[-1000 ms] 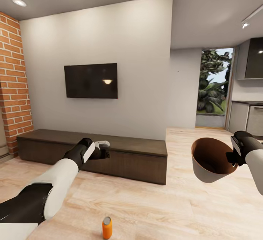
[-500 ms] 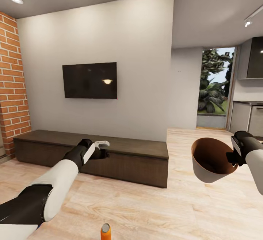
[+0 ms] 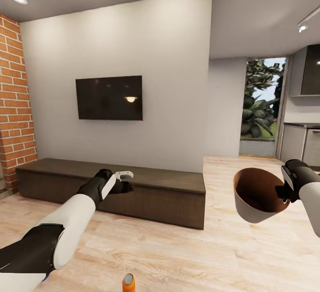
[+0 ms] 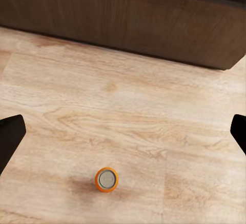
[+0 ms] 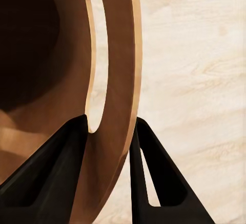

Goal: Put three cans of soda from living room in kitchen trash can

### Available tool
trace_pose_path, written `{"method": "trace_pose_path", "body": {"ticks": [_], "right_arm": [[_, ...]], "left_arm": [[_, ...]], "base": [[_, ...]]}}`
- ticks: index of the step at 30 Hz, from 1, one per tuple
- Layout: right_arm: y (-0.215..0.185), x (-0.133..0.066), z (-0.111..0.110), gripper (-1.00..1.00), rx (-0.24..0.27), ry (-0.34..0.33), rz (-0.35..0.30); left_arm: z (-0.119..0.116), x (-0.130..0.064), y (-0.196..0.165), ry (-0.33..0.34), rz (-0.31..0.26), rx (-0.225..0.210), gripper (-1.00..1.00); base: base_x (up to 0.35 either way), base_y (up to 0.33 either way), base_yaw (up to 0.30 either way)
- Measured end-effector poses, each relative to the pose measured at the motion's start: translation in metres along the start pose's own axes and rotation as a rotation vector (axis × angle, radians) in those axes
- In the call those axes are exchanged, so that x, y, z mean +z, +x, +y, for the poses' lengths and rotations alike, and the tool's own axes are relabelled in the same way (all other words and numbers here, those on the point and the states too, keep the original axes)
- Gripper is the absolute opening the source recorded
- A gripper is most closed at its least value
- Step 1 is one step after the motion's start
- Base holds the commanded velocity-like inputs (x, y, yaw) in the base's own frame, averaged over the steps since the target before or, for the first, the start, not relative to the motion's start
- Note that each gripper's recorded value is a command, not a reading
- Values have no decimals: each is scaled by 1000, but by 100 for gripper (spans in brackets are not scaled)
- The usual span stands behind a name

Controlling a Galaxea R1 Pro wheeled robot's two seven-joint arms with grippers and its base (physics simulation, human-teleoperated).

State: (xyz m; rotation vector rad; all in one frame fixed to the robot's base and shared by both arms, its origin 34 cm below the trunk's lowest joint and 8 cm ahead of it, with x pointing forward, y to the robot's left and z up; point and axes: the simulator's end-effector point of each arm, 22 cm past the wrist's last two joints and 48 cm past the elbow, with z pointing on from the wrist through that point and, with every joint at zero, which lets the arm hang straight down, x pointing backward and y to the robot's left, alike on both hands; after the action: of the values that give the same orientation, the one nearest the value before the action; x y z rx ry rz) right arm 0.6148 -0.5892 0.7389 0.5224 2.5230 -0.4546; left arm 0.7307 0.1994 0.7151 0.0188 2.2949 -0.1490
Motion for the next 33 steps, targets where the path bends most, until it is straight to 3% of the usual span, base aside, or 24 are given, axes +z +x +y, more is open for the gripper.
{"method": "trace_pose_path", "body": {"ticks": [8,26,33], "right_arm": [[0,0,1,-100,2,-5,1],[32,29,2,-100,1,1,1],[34,42,7,-100,-7,9,20]], "left_arm": [[1,0,0,-1,-1,0,100],[4,19,37,-1,-2,1,100],[6,35,48,-2,27,-1,100]], "base": [[5,1,0],[0,0,0],[0,0,0]]}}
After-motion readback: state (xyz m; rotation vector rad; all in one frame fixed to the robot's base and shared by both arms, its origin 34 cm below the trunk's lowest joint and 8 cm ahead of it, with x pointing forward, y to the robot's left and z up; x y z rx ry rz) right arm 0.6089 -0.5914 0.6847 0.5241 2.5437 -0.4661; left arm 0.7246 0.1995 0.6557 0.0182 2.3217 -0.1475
